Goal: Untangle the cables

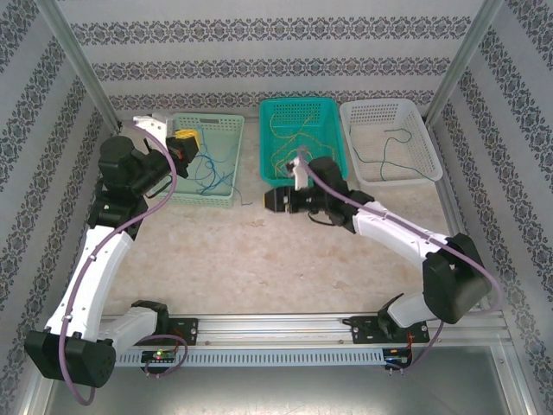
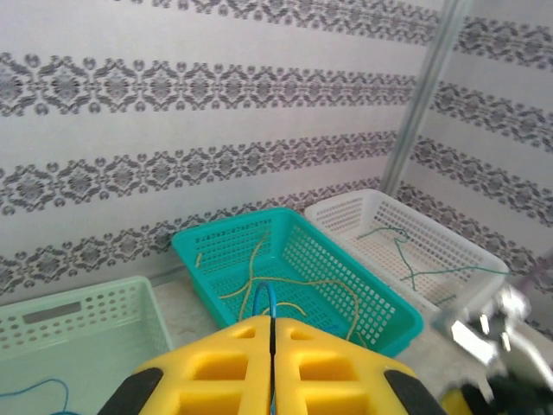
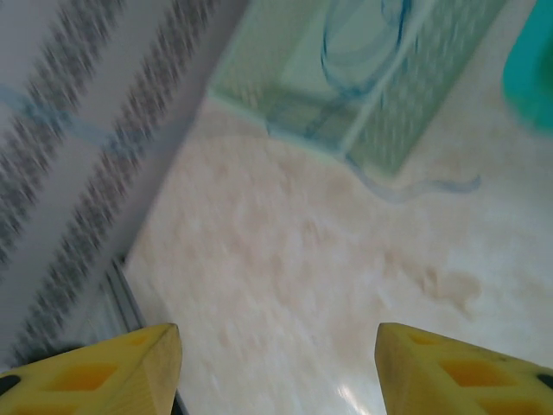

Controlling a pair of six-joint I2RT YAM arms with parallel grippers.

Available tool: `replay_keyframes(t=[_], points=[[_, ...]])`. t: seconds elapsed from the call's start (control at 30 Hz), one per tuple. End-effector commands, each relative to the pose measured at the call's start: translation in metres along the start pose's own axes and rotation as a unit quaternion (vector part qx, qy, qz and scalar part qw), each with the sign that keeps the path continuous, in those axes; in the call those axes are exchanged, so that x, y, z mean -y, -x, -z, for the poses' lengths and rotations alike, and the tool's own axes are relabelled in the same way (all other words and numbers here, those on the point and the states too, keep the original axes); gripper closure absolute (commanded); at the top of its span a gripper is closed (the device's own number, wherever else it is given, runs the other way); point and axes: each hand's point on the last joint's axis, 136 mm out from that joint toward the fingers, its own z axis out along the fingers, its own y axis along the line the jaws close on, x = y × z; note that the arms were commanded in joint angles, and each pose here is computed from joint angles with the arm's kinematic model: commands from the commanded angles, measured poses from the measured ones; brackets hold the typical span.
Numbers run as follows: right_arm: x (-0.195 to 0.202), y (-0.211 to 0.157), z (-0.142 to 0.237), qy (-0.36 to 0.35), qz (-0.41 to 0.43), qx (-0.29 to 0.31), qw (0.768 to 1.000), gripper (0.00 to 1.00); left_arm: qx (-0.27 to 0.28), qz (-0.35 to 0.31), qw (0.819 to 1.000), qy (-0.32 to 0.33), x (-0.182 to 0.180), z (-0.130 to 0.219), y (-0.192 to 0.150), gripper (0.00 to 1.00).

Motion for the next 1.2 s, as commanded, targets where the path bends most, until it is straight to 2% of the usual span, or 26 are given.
replay_keyframes(t=[0.0, 0.13, 0.23, 0.43, 0.57, 0.73, 1.17], points=[[-0.037, 0.054, 0.024, 0.057, -0.019, 0.067, 0.996, 0.4, 0.018, -0.03, 0.998, -0.045, 0.02, 0.005, 0.008, 0.92], [-0.056, 0.077, 0.032, 0.038, 0.062, 0.089, 0.993, 0.4, 0.014, -0.017, 0.998, -0.055, 0.024, 0.006, 0.006, 0.92], [-0.074, 0.084, 0.028, 0.063, 0.076, 0.087, 0.991, 0.4, 0.017, -0.013, 0.998, -0.062, 0.028, 0.008, 0.006, 0.92], [-0.106, 0.072, 0.003, 0.105, 0.118, 0.043, 0.987, 0.39, 0.0, -0.007, 0.996, -0.086, 0.036, 0.001, 0.004, 0.92], [-0.109, 0.089, 0.005, 0.077, 0.164, 0.086, 0.98, 0.41, -0.025, 0.012, 0.991, -0.129, 0.049, -0.003, 0.001, 0.92], [-0.139, 0.097, 0.008, 0.113, 0.204, 0.086, 0.969, 0.42, -0.042, 0.033, 0.987, -0.151, 0.054, -0.006, -0.006, 0.92], [-0.146, 0.096, -0.012, 0.131, 0.219, 0.069, 0.964, 0.44, -0.074, 0.056, 0.979, -0.184, 0.065, -0.016, -0.019, 0.92]])
